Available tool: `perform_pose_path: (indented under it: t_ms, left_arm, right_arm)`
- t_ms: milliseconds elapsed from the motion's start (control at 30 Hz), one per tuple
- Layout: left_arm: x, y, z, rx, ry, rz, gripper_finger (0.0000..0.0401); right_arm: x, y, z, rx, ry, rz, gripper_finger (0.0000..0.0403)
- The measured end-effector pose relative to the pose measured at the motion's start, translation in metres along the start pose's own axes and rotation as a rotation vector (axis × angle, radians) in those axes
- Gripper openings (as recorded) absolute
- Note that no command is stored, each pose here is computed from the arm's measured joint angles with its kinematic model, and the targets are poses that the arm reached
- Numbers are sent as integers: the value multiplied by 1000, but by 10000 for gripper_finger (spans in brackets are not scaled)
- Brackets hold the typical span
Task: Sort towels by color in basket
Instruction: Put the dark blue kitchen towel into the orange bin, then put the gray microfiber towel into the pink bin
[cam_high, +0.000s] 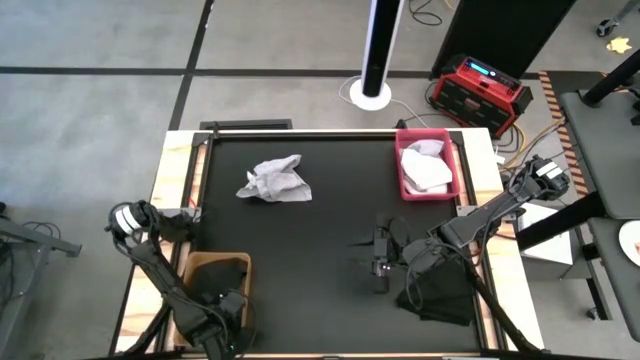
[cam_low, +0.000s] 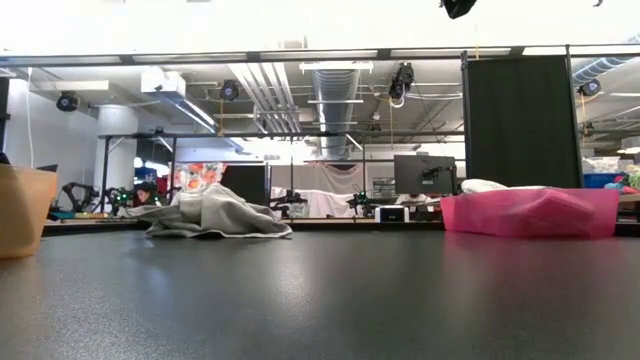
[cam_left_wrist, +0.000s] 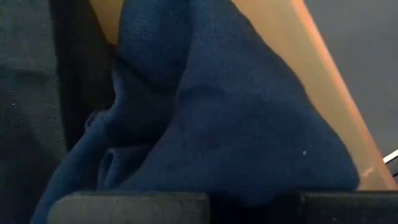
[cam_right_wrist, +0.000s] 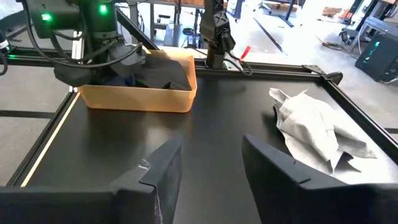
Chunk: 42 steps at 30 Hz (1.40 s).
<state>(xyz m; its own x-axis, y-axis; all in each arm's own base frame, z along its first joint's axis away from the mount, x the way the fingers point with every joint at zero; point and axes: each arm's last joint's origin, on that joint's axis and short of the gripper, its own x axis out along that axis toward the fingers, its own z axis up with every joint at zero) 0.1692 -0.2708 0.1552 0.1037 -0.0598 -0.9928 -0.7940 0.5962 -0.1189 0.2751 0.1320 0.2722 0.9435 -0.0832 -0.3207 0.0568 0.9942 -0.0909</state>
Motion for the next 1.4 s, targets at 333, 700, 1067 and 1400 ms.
perform_pose_path:
  t_ms: [333, 700, 1067, 1400]
  left_arm:
    - [-10, -3, 0, -24, -21, 30, 19]
    - [-51, -18, -3, 23, -36, 62, 131]
    - [-88, -25, -7, 75, -38, 75, 166]
    - [-121, -36, 16, 231, -454, -6, 166]
  right_arm:
    - [0, 0, 0, 2, 0, 0, 162]
    - [0, 0, 0, 7, 0, 0, 159]
    - [0, 0, 0, 6, 1, 0, 169]
    - [-4, -3, -6, 17, 72, -11, 156]
